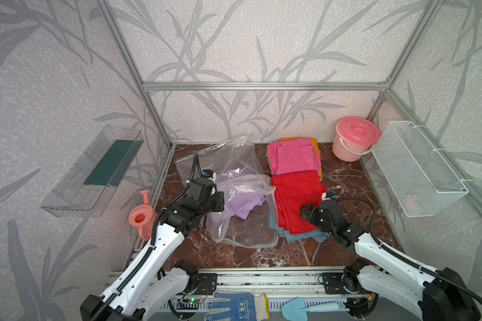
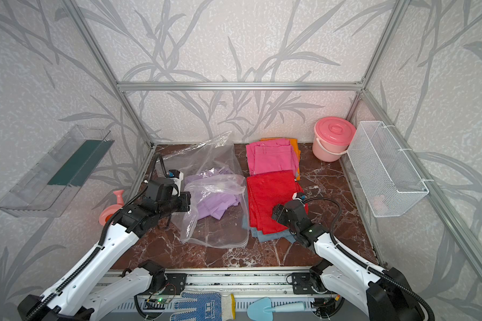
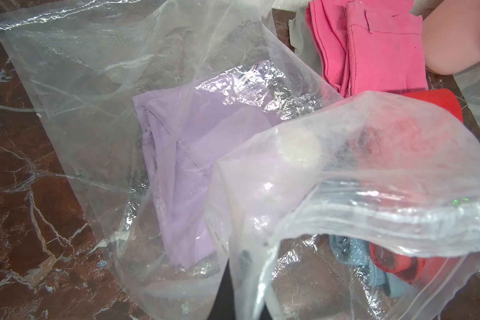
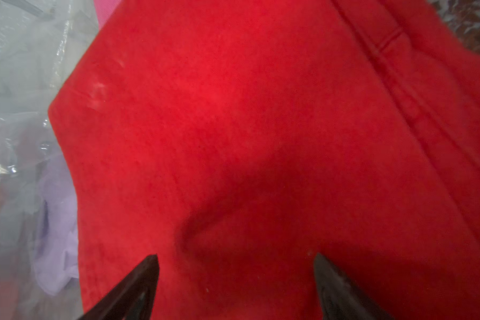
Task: Take the trousers out of the vacuum bag
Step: Place the trousers at the center of the board.
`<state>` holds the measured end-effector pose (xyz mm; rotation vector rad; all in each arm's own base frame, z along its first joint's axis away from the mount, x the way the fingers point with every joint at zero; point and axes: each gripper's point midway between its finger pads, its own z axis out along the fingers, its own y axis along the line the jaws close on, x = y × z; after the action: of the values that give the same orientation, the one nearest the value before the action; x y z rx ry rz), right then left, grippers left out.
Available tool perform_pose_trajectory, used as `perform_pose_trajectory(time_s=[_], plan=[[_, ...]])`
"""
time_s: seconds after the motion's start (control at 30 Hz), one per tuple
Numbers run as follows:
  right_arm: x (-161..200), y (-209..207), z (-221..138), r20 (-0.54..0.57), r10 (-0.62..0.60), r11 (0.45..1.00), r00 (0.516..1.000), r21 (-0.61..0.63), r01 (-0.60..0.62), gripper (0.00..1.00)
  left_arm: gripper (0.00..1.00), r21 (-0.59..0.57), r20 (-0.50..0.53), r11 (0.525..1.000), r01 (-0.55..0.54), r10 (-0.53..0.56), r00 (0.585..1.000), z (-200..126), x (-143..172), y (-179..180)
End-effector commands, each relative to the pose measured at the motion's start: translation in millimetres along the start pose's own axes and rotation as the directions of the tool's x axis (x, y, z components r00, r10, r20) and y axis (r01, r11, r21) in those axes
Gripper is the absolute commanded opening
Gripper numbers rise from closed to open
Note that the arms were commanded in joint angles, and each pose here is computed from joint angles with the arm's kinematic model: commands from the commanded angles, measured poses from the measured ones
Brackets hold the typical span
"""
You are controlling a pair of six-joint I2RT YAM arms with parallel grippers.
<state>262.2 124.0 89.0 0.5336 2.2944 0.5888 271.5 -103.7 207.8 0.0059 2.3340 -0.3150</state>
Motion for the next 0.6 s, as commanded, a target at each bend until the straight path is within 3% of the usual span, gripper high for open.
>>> perform_pose_trajectory(time_s=[0.0,0.23,0.43,0.57], plan=[[-11.2,1.3,-12.3,0.029,-0.012,1.0,0.999,0.018,0.012,0.88,0.0,-0.016,0.007,1.0,-0.001,0.001,1.0,-1.5,0.0,4.5],[-53.3,67.8,-28.6,0.086,-0.055,0.99,0.995,-0.127,0.066,0.88,0.0,-0.017,0.011,1.0,0.001,-0.001,1.0,-2.7,-0.1,5.2],[-46.0,89.3,9.2,0.022,-0.034,0.983,0.999,-0.181,0.037,0.88,0.0,-0.022,0.008,1.0,0.003,-0.003,1.0,-1.8,0.3,6.4],[-26.8,78.0,40.3,-0.04,-0.019,0.989,0.999,-0.149,0.013,0.88,0.0,-0.024,0.013,1.0,0.004,-0.004,1.0,-2.6,-0.6,6.7]])
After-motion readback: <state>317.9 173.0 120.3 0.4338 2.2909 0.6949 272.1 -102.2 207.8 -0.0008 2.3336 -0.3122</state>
